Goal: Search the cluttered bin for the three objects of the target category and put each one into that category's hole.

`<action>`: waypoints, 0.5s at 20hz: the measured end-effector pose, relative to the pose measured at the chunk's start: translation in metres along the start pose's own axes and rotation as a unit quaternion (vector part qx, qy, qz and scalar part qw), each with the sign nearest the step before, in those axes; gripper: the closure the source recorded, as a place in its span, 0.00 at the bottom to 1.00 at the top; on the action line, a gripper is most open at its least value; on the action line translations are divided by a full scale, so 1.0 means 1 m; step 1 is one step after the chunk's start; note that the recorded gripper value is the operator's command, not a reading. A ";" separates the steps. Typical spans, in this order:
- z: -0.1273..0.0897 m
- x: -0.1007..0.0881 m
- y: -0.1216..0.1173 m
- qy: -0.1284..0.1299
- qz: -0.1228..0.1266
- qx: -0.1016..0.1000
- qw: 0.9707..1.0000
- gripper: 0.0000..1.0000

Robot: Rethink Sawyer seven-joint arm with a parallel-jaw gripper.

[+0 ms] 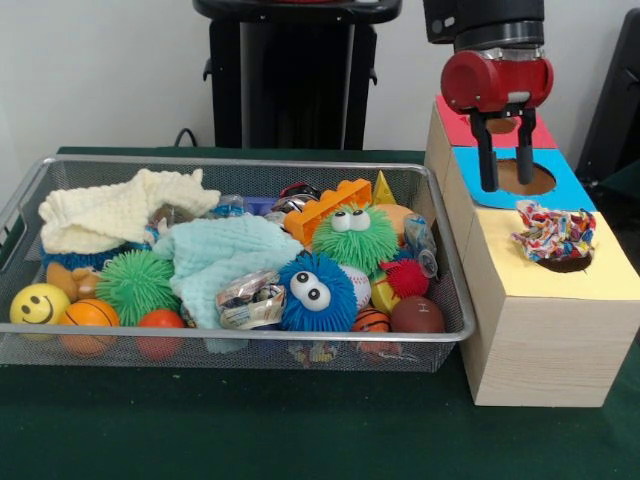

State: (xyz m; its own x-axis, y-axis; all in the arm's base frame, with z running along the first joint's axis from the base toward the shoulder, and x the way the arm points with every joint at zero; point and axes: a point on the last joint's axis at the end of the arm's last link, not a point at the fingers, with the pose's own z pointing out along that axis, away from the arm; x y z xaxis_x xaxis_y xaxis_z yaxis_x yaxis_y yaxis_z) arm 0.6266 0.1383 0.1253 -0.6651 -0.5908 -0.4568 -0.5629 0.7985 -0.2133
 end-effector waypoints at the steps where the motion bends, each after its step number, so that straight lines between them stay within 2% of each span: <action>1: -0.002 0.002 -0.005 0.001 0.001 0.005 1.000 0.00; 5: -0.005 0.004 -0.013 0.003 0.003 0.014 1.000 0.00; 10: -0.006 0.006 -0.020 0.003 0.008 0.016 1.000 0.00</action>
State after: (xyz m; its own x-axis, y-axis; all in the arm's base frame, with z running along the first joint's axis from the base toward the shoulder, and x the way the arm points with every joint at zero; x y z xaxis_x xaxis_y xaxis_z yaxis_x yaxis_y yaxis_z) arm 0.6310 0.1185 0.1322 -0.6762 -0.5788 -0.4558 -0.5362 0.8109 -0.2343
